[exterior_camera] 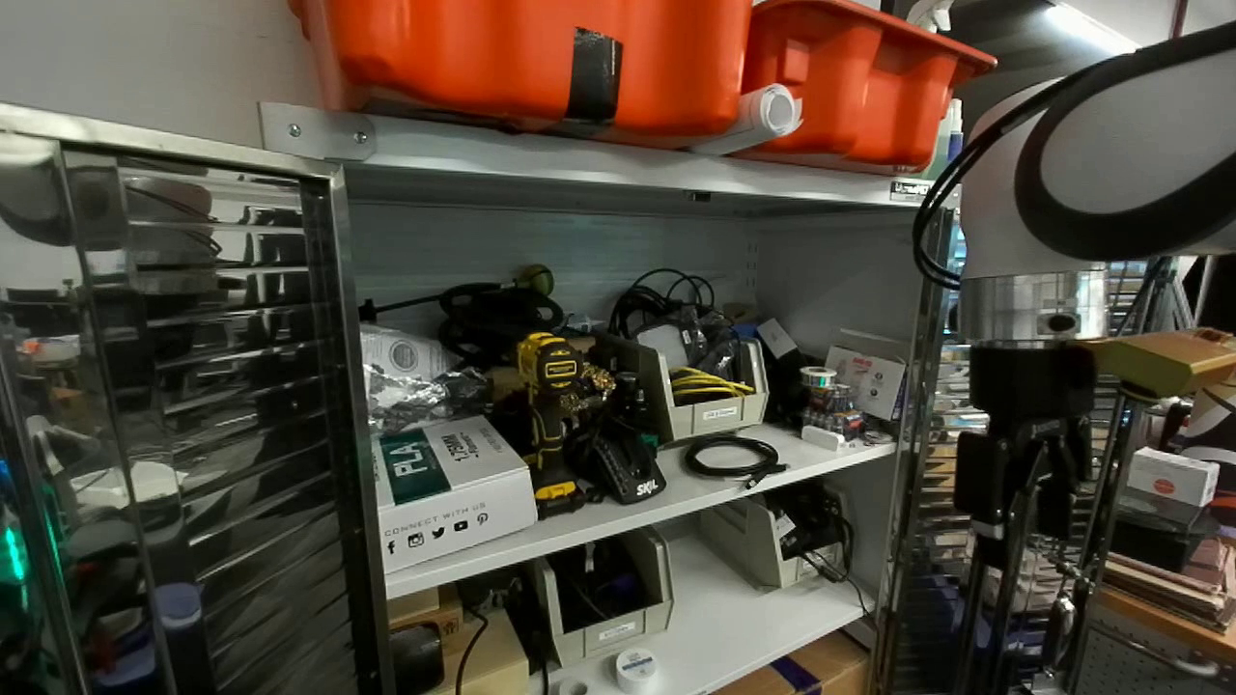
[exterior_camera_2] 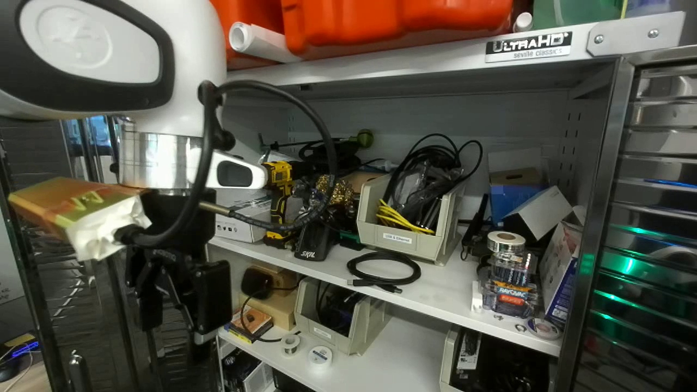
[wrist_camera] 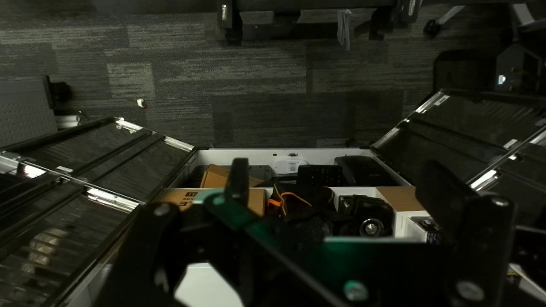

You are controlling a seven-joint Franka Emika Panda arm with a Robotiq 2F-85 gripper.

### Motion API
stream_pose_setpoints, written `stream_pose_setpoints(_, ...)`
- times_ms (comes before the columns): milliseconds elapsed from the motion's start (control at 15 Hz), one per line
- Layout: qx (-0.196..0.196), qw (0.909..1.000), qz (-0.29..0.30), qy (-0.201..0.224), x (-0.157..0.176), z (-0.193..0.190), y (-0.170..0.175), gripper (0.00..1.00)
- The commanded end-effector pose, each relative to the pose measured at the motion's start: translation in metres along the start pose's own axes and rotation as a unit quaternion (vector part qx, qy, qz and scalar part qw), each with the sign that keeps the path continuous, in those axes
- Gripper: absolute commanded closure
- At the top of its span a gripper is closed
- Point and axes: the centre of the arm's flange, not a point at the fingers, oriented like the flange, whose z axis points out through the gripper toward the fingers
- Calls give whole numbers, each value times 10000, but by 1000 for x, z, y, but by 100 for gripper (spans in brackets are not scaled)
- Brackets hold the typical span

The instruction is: Pick up the black cable and put it in the object.

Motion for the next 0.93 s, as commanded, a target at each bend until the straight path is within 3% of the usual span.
stream_pose_setpoints(0, -21, 9999, 72, -101, 50, -8, 4, 0)
stream_pose_setpoints(400, 55, 9992, 392, 18, 120, -23, 10, 0)
stream_pose_setpoints(867, -445, 9948, 284, 872, 156, 3, 34, 0)
